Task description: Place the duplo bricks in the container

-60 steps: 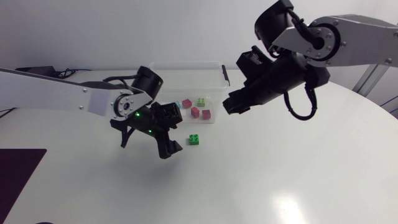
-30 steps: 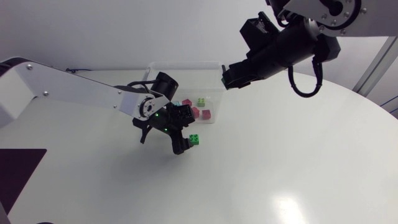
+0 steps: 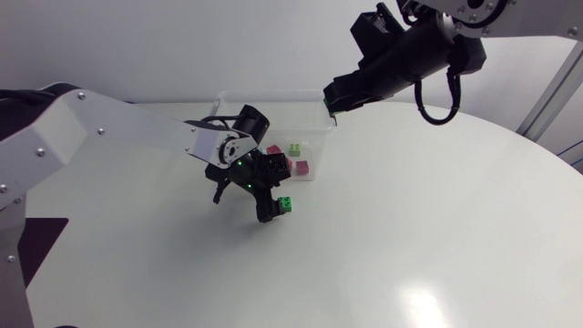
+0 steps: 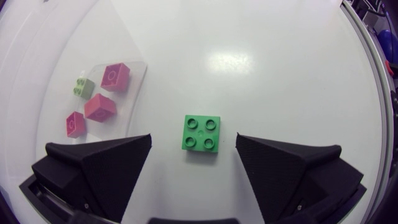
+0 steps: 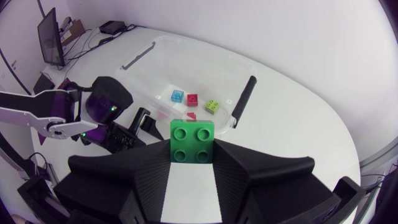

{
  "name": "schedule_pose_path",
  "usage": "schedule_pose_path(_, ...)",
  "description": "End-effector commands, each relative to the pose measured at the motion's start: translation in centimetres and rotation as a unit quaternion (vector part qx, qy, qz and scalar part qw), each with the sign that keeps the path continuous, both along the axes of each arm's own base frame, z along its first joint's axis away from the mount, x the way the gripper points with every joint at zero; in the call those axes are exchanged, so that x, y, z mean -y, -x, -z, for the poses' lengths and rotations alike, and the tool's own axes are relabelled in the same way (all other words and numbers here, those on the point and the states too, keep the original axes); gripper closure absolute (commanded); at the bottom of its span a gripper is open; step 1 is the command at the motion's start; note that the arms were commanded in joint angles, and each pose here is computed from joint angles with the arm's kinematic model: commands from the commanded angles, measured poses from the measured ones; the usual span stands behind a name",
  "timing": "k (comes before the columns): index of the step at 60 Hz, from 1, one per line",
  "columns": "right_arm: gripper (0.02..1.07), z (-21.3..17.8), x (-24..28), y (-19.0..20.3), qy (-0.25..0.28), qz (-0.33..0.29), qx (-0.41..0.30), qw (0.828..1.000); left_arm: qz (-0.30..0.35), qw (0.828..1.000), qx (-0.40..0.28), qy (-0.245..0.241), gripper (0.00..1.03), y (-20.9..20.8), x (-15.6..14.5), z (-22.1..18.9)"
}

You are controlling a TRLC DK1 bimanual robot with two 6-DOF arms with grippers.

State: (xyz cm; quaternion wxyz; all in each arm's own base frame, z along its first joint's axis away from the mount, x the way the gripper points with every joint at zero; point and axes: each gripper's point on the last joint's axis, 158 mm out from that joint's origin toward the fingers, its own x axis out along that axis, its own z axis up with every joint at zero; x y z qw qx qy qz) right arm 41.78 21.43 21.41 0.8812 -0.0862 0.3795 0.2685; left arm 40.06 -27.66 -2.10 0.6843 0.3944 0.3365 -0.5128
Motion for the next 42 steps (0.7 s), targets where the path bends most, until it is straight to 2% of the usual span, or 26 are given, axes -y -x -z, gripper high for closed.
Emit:
schedule_pose_path(1, 0.78, 0.5, -0.2, -1.4, -0.004, 0.006, 0.000, 1.000, 0.024, 1.000, -0.010, -0.007, 0.10, 0.5, 0.6, 0.9)
schedule_pose_path(21, 0.78, 1.9, -1.0, -3.8, -0.006, 0.013, -0.003, 1.000, 0.052, 0.998, -0.032, -0.015, 0.14, 1.9, 0.6, 1.8)
schedule_pose_path(26, 0.78, 2.1, -1.1, -4.2, -0.005, 0.013, -0.004, 1.000, 0.054, 0.998, -0.033, -0.015, 0.18, 1.7, 0.7, 1.8)
schedule_pose_path(38, 0.78, 2.9, -1.5, -5.2, -0.004, 0.015, -0.009, 1.000, 0.062, 0.997, -0.049, -0.024, 0.44, 2.1, 0.8, 2.7)
schedule_pose_path(42, 0.78, 3.4, -1.7, -5.6, -0.004, 0.016, -0.013, 1.000, 0.063, 0.996, -0.053, -0.026, 0.60, 2.4, 0.7, 2.9)
